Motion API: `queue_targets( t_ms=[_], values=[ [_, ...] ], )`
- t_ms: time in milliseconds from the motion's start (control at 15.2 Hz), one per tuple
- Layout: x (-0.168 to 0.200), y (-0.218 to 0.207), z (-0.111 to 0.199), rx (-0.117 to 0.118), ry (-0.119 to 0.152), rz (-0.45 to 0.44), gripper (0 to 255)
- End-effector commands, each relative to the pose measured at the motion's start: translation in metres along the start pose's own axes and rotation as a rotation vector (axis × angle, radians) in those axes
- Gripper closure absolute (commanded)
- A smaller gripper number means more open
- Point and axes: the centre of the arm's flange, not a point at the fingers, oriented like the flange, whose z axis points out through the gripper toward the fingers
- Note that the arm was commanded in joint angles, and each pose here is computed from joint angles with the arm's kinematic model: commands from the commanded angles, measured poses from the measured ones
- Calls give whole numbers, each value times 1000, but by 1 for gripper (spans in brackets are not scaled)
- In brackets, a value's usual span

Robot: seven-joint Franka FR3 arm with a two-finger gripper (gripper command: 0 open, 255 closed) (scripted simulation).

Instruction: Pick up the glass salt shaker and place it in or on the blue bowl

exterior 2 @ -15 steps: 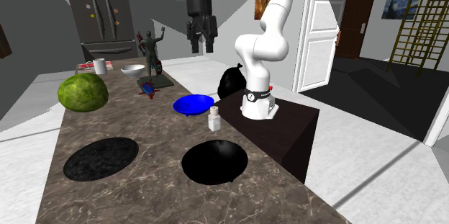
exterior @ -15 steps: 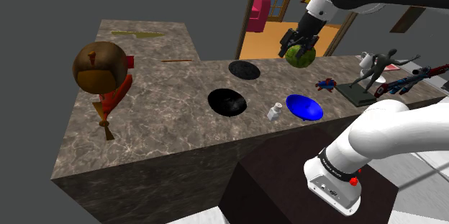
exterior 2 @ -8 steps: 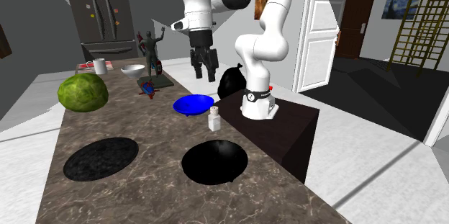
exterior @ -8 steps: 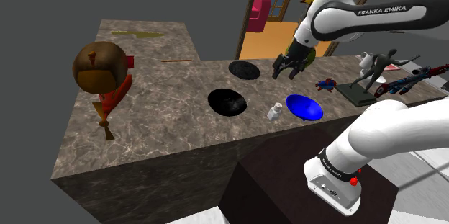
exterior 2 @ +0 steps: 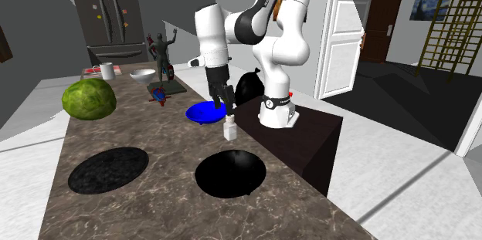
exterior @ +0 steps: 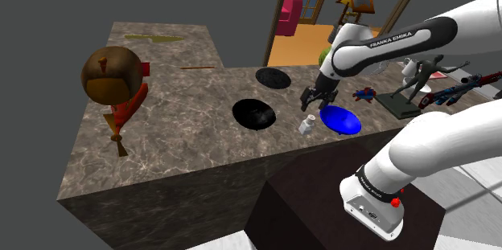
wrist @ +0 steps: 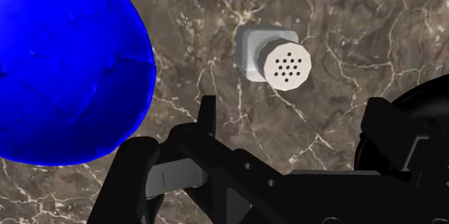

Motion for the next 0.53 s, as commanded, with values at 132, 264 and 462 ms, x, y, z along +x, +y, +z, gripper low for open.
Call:
queue_targets(
  t_ms=[132,264,462],
  values=[
    [-1,2,28,-5,-12,8,0],
    [-1,2,39,-5,-12,8,0],
    [-1,2,54,-5,-12,8,0]
  ],
)
